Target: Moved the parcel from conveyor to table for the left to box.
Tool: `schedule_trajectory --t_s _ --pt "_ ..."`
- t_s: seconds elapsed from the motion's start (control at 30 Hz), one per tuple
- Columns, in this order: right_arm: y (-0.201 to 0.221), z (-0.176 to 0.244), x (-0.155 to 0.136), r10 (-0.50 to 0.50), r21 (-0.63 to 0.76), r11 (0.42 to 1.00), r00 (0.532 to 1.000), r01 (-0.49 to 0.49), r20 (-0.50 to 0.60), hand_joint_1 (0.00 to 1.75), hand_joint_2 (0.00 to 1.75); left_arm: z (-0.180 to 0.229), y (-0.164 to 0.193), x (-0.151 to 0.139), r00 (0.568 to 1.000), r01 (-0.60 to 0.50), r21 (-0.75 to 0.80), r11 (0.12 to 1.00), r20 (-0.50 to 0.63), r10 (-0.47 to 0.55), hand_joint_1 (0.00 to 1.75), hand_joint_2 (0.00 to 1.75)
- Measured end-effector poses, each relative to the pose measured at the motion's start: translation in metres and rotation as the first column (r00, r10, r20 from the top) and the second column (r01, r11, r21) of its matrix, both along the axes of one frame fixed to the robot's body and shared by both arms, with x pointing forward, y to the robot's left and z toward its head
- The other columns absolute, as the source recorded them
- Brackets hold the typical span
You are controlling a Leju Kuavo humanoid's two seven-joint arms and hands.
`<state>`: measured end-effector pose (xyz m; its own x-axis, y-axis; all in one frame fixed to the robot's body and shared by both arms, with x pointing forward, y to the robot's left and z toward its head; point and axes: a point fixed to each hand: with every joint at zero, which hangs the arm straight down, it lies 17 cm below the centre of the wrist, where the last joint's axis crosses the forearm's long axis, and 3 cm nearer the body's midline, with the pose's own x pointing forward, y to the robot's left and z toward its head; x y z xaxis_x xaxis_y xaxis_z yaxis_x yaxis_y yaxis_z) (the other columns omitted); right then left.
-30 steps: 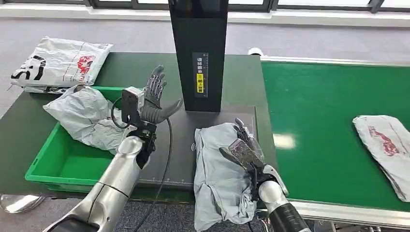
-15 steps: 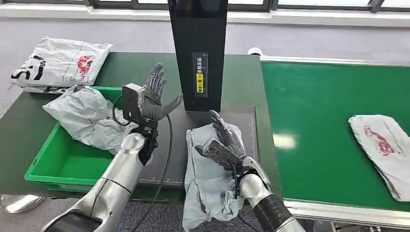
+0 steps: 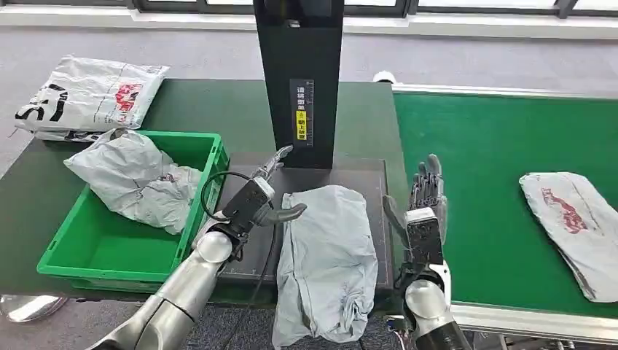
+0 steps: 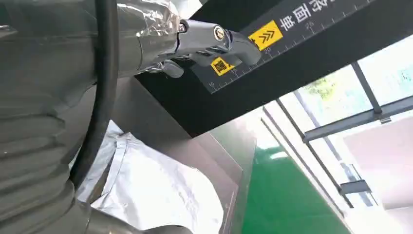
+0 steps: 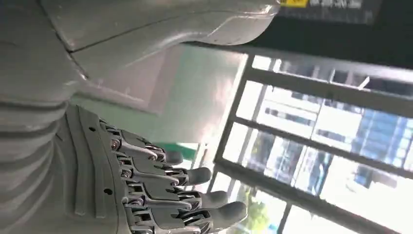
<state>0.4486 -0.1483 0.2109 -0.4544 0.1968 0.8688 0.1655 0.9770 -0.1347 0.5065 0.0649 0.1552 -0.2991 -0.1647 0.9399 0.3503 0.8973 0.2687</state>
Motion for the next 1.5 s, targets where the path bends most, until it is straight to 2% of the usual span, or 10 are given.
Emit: schedule_trajectory --t_s 0.17,0.27,0.47,0.57,0.77,0.8,0.83,0.97,1.07,1.5 --pt "-0.023 0.004 -0.006 -0.059 0.037 0.998 0.998 0.058 0.027 0.00 1.75 -0.009 -0.016 -0.013 0.996 0.083 0.066 0.994 0.004 -0.084 0.00 1.75" --pt "-0.055 0.001 -0.009 -0.125 0.077 0.990 0.992 0.122 0.036 0.00 1.75 -0.031 -0.035 -0.041 0.974 0.223 0.184 0.957 0.007 -0.228 0.00 1.75" --pt "-0.092 -0.002 0.000 -0.179 0.095 0.980 0.984 0.177 0.014 0.00 1.75 -0.113 -0.058 -0.097 0.877 0.450 0.520 0.726 -0.107 -0.468 0.00 1.75" --pt "-0.100 0.001 0.006 -0.183 0.099 0.978 0.983 0.181 0.009 0.00 1.75 -0.144 -0.057 -0.110 0.842 0.500 0.612 0.613 -0.178 -0.510 0.00 1.75" --pt "-0.108 0.002 0.010 -0.195 0.097 0.976 0.981 0.193 0.008 0.00 1.75 -0.158 -0.054 -0.110 0.820 0.524 0.660 0.538 -0.219 -0.529 0.00 1.75" --pt "-0.108 0.002 0.010 -0.196 0.096 0.976 0.981 0.194 0.007 0.00 1.75 -0.160 -0.054 -0.111 0.818 0.526 0.664 0.532 -0.223 -0.530 0.05 1.75" --pt "-0.109 0.002 0.010 -0.197 0.096 0.976 0.980 0.195 0.007 0.00 1.75 -0.161 -0.053 -0.111 0.817 0.528 0.667 0.527 -0.227 -0.531 1.75 1.75" --pt "-0.107 0.002 0.011 -0.186 0.093 0.978 0.983 0.184 0.008 0.00 1.75 -0.170 -0.044 -0.103 0.829 0.507 0.712 0.485 -0.249 -0.501 1.75 1.75" --pt "-0.104 0.002 0.012 -0.176 0.082 0.981 0.984 0.174 0.010 0.00 1.75 -0.173 -0.036 -0.082 0.875 0.418 0.792 0.444 -0.220 -0.430 1.75 1.75" --pt "-0.101 -0.009 0.004 -0.164 0.071 0.984 0.987 0.164 -0.006 0.00 1.75 -0.134 -0.032 -0.039 0.939 0.253 0.791 0.557 -0.062 -0.339 1.75 1.75"
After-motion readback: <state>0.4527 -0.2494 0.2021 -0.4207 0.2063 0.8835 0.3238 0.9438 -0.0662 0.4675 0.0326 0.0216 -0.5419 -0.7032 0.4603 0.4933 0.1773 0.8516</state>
